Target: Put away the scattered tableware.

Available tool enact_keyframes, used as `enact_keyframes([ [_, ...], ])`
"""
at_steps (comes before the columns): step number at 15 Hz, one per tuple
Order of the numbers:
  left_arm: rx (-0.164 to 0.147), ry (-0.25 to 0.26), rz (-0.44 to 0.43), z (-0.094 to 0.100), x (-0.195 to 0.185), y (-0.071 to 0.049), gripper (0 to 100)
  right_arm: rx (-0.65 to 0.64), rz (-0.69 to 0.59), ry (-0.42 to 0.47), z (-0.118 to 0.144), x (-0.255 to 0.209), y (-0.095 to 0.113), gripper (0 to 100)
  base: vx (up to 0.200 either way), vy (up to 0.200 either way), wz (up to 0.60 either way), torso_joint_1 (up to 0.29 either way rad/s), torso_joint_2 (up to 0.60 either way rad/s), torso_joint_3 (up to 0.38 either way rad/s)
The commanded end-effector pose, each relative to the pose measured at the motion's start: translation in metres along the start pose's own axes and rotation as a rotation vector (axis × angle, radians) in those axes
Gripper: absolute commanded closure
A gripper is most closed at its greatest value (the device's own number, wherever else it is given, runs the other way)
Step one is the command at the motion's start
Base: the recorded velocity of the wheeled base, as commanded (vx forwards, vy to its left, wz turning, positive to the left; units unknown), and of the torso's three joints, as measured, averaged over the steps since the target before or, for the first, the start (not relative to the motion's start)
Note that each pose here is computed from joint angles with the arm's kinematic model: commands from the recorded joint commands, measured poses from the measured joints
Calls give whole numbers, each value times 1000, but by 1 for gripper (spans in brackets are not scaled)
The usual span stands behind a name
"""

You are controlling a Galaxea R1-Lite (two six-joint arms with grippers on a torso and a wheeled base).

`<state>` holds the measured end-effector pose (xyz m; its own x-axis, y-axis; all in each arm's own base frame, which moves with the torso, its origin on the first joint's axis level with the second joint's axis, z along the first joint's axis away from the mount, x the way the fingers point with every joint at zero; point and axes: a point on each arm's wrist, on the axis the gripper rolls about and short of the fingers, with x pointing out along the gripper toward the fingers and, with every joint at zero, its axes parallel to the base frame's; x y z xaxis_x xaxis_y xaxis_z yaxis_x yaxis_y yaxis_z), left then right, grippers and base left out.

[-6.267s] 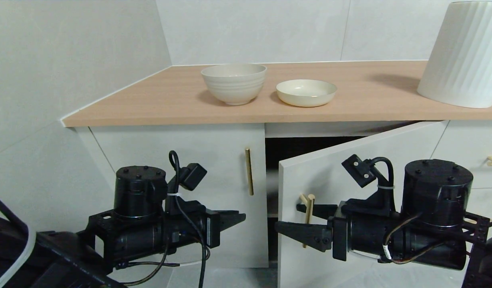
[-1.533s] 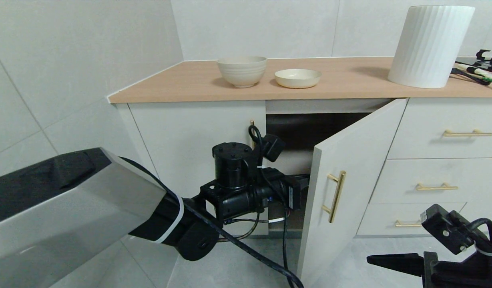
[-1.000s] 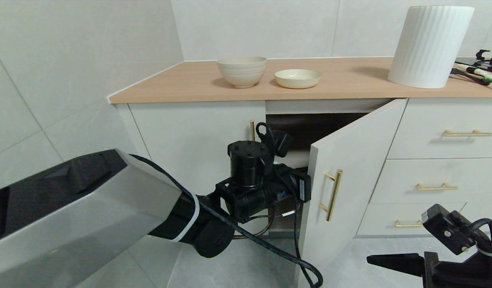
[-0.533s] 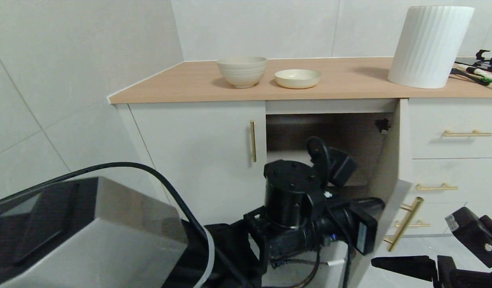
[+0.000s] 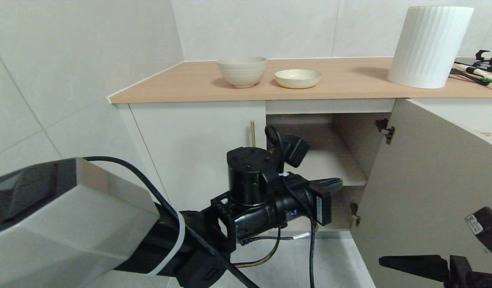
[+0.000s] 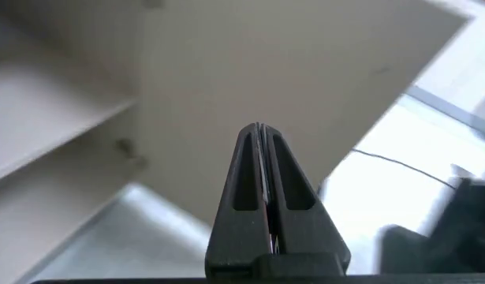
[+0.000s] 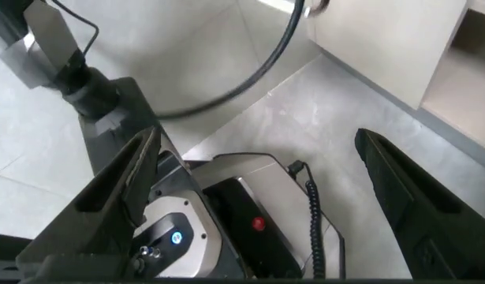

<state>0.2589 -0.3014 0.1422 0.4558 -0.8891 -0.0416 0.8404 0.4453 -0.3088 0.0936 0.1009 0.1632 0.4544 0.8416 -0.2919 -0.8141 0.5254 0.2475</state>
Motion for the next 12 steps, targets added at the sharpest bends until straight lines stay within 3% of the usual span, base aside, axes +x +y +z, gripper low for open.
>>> enact_keyframes([
  [1,-4,-33,118,15,-27,26,100,24,-68,14,6,9,-9,0,0,0,0,0,0,0],
  [4,-10,-92,310,41,-94,61,100,63,-287,56,28,27,-27,0,0,0,0,0,0,0],
  [5,-8,-114,351,49,-119,63,100,60,-298,51,36,34,-30,0,0,0,0,0,0,0],
  [8,1,-164,426,65,-174,50,100,37,-310,31,61,59,-38,0,0,0,0,0,0,0],
  [12,-37,-121,525,84,-222,30,100,-18,-392,-49,98,83,-46,0,0,0,0,0,0,0],
])
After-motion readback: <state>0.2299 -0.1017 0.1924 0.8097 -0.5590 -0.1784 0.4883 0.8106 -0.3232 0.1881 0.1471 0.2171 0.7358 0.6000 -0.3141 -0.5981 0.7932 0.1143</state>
